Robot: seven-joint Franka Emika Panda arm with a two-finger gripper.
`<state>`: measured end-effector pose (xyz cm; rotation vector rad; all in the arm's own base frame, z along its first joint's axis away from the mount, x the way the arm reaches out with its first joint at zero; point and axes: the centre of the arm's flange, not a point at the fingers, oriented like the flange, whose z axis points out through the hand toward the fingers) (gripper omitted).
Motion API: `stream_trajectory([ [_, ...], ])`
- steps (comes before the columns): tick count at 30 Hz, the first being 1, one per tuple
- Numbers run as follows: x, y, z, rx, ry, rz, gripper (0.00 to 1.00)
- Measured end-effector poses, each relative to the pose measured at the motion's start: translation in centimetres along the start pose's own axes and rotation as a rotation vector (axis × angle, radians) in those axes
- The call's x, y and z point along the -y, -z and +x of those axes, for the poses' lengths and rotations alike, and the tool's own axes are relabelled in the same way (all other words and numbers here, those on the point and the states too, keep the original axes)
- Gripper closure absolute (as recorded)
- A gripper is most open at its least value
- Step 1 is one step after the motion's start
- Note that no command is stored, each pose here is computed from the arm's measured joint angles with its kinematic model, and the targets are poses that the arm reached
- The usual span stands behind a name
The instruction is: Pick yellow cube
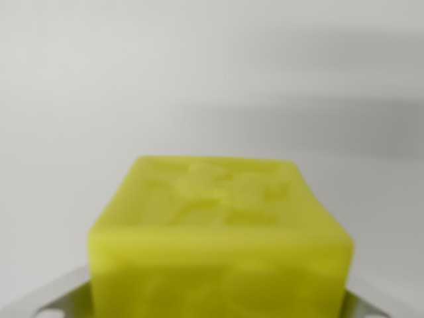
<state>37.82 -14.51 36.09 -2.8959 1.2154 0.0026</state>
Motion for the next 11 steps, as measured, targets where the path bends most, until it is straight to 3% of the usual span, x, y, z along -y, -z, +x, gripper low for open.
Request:
stream_trajectory([
  [11,0.0,0.44,0.0,-0.0001,0.0,0.0,1.0],
])
